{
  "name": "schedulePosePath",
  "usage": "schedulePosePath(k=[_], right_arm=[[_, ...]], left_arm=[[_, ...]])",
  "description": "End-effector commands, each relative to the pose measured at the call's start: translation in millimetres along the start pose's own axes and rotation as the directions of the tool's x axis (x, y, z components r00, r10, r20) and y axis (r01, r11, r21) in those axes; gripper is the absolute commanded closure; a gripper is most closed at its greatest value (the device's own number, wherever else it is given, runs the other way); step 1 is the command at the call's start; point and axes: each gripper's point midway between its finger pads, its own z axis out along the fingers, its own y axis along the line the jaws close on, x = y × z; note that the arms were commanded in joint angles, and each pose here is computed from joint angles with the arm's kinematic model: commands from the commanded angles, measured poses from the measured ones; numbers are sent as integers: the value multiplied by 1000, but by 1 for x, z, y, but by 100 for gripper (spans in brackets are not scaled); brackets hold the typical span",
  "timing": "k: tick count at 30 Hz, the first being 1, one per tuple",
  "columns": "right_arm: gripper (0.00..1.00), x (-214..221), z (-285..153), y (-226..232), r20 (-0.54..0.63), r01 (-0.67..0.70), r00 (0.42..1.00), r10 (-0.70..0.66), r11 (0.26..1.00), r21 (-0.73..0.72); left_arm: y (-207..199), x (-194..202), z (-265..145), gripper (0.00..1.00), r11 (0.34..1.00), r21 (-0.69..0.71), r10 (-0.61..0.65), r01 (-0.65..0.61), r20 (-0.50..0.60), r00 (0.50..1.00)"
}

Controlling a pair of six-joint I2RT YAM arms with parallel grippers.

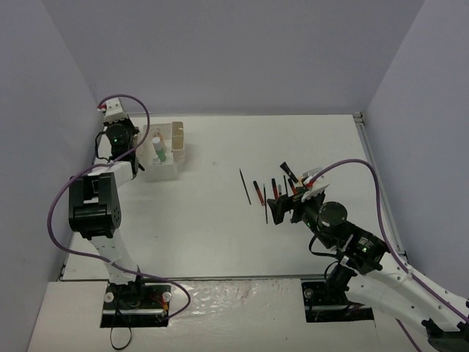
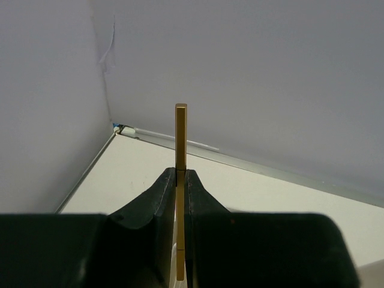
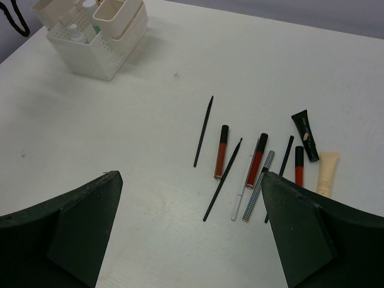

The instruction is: Organize the makeup

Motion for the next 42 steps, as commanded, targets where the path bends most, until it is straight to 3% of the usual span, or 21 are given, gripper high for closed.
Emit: schedulePosePath(k=[1, 5, 12, 15, 20, 21, 23, 26, 28, 31, 36, 42], right_arm=[[2, -17, 6, 5, 58, -8, 998, 8, 1000, -12], [2, -16, 7, 6, 57, -7, 998, 8, 1000, -15], [2, -18, 6, 5, 66, -7, 998, 7, 1000, -14], [2, -16, 9, 5, 48, -6, 999, 6, 1000, -4], [3, -10, 23, 9, -30, -16, 999, 17, 1000, 23], [3, -8, 26, 10, -41, -13, 999, 14, 1000, 27], [3, -1, 34, 12, -87, -20, 996, 24, 999, 44], [3, 9, 50, 18, -144, -26, 989, 34, 998, 59], [4, 15, 60, 22, -177, -39, 983, 50, 997, 67], [6, 34, 76, 25, -241, -47, 968, 69, 994, 96], [11, 66, 97, 14, -328, -82, 935, 135, 982, 169], [20, 103, 108, -18, -389, -119, 891, 235, 947, 298]], left_arm=[[-5, -64, -1, 86, 999, 33, -47, 42, 182, 982], [-5, -61, -4, 71, 999, 34, -46, 41, 168, 985], [-3, -62, -12, 63, 998, 28, -52, 48, 163, 985], [1, -78, -22, 58, 998, 3, -64, 65, 166, 984], [0, -125, -52, 40, 993, -17, -117, 121, 147, 982], [1, -119, -53, 39, 992, -28, -117, 121, 114, 987], [-2, -134, -73, 27, 991, -29, -130, 132, 73, 989], [-8, -158, -99, 19, 987, -22, -159, 160, 46, 986], [-12, -150, -122, 15, 988, -31, -152, 150, -75, 986], [-23, -158, -152, 9, 983, -14, -182, 182, -162, 970], [-48, -114, -215, 3, 976, 77, -148, 206, -459, 876], [-73, -68, -272, 3, 951, 210, -45, 227, -633, 773]])
